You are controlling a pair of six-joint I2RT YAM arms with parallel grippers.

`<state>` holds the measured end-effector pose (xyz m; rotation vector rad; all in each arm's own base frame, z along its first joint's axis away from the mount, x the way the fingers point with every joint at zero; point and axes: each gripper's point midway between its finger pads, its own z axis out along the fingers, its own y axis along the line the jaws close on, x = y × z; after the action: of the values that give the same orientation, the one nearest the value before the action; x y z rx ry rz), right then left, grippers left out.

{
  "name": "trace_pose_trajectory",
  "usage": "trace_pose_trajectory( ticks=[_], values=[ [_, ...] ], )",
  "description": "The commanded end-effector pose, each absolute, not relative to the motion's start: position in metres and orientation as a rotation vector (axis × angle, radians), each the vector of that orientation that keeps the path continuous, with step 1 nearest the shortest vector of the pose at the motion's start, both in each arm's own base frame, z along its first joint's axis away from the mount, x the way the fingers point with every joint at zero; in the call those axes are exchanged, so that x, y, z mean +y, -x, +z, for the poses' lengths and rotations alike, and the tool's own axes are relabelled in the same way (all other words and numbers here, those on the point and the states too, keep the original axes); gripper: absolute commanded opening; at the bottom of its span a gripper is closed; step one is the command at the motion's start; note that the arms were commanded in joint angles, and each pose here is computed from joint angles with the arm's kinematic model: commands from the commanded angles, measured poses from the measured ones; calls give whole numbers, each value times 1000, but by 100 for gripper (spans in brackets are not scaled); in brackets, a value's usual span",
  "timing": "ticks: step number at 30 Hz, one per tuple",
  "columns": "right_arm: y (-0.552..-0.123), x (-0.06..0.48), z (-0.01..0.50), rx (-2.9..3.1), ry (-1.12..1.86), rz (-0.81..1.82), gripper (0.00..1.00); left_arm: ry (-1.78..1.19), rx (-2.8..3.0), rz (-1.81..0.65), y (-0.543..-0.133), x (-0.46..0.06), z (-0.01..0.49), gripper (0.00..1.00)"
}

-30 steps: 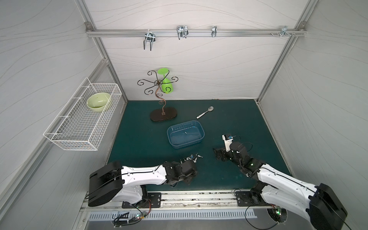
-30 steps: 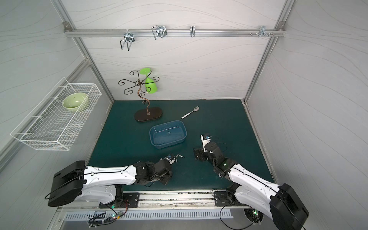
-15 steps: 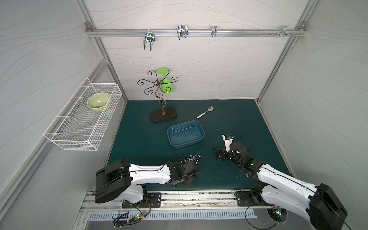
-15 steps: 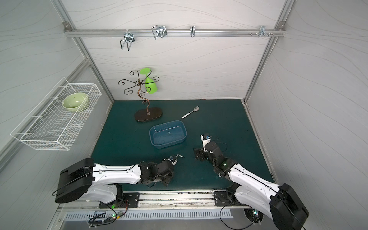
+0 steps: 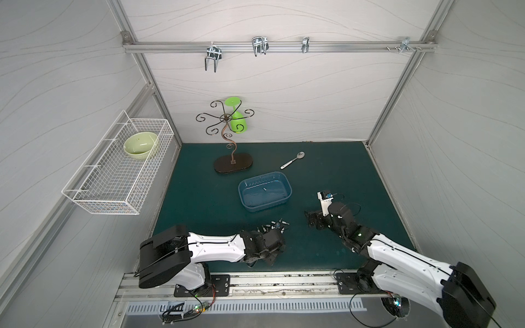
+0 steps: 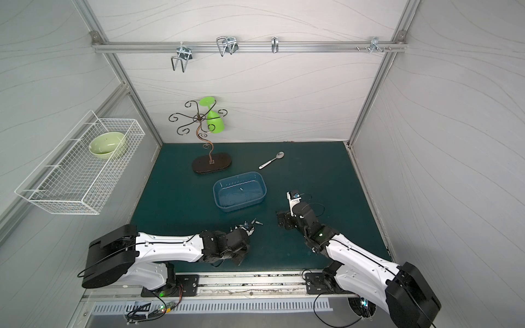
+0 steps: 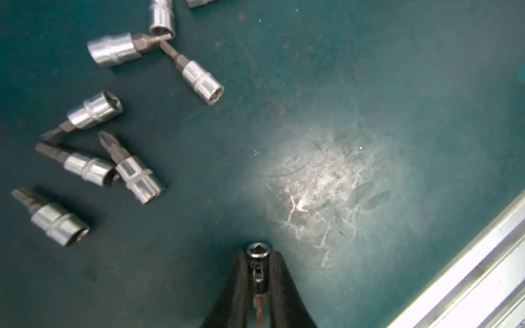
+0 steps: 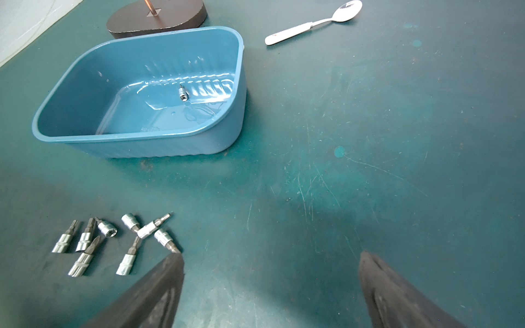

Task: Put the bit on the desktop into the storage box
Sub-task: Pick up the screwdriver bit from the center of the board, then place the screwdriver bit in the storage box.

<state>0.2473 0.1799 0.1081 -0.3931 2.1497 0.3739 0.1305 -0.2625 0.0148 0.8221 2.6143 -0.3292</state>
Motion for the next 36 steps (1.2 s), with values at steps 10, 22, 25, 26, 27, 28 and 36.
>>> trace_pose_trajectory(
  ticks=[10, 22, 25, 26, 27, 28, 36],
  values=[
    [-250, 182, 121, 2111, 371, 405, 99, -585, 2439, -344, -168, -264, 79, 6],
    [-242, 185, 135, 1989, 428, 464, 99, -335, 2323, -387, -252, -245, 146, 3],
    [-243, 185, 134, 2010, 428, 457, 99, -282, 2319, -382, -276, -237, 150, 2],
    [-243, 186, 132, 2021, 436, 455, 99, -268, 2318, -384, -284, -236, 151, 2],
    [-243, 188, 130, 2032, 446, 459, 99, -251, 2320, -381, -292, -233, 151, 2],
    [-243, 190, 130, 2039, 454, 460, 99, -236, 2323, -379, -300, -230, 151, 2],
    [-243, 199, 124, 2077, 497, 480, 99, -122, 2364, -342, -349, -213, 133, 2]
  ],
)
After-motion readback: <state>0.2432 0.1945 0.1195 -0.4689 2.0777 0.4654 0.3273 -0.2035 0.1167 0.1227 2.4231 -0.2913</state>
